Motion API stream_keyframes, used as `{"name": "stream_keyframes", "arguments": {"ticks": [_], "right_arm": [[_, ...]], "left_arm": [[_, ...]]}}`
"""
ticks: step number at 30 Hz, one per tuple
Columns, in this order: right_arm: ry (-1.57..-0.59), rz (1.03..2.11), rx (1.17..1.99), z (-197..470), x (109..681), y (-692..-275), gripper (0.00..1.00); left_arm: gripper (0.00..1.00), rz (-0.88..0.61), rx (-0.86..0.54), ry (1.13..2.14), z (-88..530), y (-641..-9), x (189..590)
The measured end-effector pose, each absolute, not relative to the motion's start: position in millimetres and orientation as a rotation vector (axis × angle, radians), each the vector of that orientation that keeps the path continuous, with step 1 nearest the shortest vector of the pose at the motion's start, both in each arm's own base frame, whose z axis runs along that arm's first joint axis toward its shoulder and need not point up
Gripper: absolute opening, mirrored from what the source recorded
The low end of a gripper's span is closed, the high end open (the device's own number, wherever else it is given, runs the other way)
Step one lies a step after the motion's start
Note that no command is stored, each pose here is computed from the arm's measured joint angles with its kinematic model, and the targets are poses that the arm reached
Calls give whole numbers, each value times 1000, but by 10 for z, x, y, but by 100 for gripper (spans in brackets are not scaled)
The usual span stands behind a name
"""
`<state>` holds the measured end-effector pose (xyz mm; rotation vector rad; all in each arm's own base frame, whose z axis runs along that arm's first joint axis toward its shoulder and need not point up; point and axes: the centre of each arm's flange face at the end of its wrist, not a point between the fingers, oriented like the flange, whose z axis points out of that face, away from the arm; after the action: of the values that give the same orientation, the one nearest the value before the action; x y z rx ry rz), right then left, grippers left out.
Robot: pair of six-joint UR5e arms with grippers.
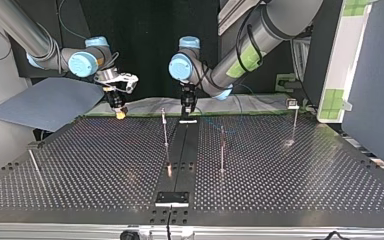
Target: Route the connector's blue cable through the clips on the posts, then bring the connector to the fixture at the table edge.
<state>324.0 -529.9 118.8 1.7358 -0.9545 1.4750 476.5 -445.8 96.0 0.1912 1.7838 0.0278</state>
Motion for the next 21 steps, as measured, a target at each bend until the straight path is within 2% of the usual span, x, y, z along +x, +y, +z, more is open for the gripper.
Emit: {"name": "stream_keyframes", "arguments": {"ticks": [21], "right_arm": [[-940, 1497, 1717, 1259, 3251, -5376, 0]], "left_arm": [[0, 31, 182, 1785, 1112, -4465, 4730]]}}
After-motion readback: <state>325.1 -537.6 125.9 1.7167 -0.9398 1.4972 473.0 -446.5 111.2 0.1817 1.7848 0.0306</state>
